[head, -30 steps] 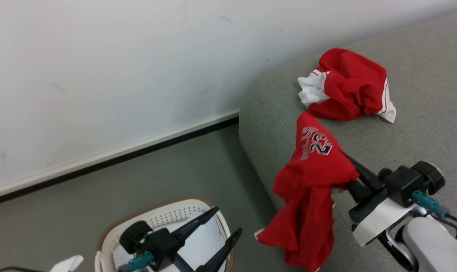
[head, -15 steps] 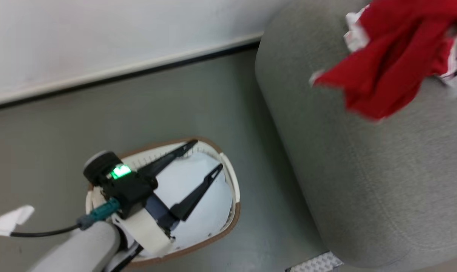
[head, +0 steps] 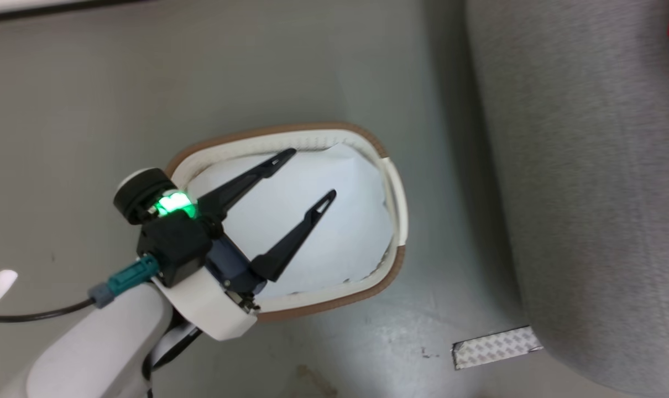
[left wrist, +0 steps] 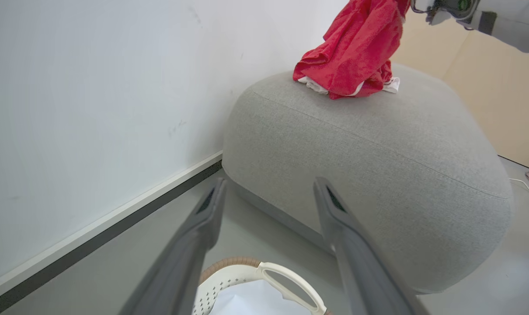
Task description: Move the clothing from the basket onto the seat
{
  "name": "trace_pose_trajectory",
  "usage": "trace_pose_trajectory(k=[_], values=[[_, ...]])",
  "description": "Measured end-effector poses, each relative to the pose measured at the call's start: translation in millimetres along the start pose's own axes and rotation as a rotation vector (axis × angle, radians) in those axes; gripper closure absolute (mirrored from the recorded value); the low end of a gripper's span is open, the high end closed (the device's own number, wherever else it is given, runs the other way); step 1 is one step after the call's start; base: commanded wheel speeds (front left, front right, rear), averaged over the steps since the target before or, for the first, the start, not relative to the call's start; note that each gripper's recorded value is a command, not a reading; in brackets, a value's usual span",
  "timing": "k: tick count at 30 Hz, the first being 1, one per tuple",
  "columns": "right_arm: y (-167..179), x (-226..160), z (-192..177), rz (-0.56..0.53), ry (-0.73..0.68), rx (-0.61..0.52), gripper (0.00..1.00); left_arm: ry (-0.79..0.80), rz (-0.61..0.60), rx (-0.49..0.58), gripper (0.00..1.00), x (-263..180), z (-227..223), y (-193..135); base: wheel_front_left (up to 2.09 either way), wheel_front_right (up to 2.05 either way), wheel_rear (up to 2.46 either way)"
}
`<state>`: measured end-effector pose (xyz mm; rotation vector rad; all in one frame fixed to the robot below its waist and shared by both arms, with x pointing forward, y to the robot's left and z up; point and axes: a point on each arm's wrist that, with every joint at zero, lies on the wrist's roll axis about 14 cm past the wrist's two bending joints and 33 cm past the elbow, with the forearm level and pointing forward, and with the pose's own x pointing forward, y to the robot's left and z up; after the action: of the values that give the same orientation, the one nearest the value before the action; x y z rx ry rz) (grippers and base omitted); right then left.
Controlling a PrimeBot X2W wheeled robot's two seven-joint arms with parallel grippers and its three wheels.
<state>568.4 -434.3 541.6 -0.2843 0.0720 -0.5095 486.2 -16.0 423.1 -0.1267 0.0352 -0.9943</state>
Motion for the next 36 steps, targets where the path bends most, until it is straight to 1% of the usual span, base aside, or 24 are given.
trace_pose_trajectory(k=[3,5,6,7,8,9,13,17,23,29,33,36], values=[[23,-11,-63,-0.006,0.127,0.028,1.00,0.028,0.049,-0.023,0.00,-10,-14,13,0.00,0.00,0.00],[39,-19,-94,-0.001,0.185,0.047,1.00,0.041,0.096,-0.037,0.00,-17,-20,23,0.00,0.00,0.00],[45,-23,-104,-0.001,0.196,0.060,0.94,0.048,0.119,-0.045,0.00,-22,-23,27,0.00,0.00,0.00],[50,-25,-109,-0.002,0.196,0.069,0.67,0.053,0.134,-0.053,0.00,-25,-25,30,0.00,0.00,0.00],[53,-28,-111,0.002,0.195,0.070,0.52,0.058,0.146,-0.056,0.00,-29,-26,31,0.00,0.00,0.00],[56,-30,-112,0.004,0.192,0.072,0.00,0.061,0.153,-0.058,0.00,-31,-25,31,0.00,0.00,0.00],[54,-43,-114,0.014,0.202,0.076,0.00,0.063,0.180,-0.044,0.00,-38,-18,32,0.00,0.00,0.00],[43,-57,-105,0.028,0.185,0.039,0.00,0.035,0.191,-0.026,0.00,-38,0,28,0.00,0.00,0.00],[40,-88,-86,0.101,0.130,0.005,0.00,0.008,0.231,-0.021,0.00,-44,23,14,0.00,0.00,0.00],[47,-122,-49,0.184,0.025,0.059,0.00,-0.003,0.341,-0.011,0.00,-69,43,8,0.00,0.00,0.00],[63,-153,-29,0.267,-0.030,0.119,0.00,-0.019,0.454,0.000,0.00,-96,56,9,0.00,0.00,0.00],[78,-179,-23,0.334,-0.050,0.152,0.00,-0.035,0.545,0.011,0.00,-120,65,12,0.00,0.00,0.00]])
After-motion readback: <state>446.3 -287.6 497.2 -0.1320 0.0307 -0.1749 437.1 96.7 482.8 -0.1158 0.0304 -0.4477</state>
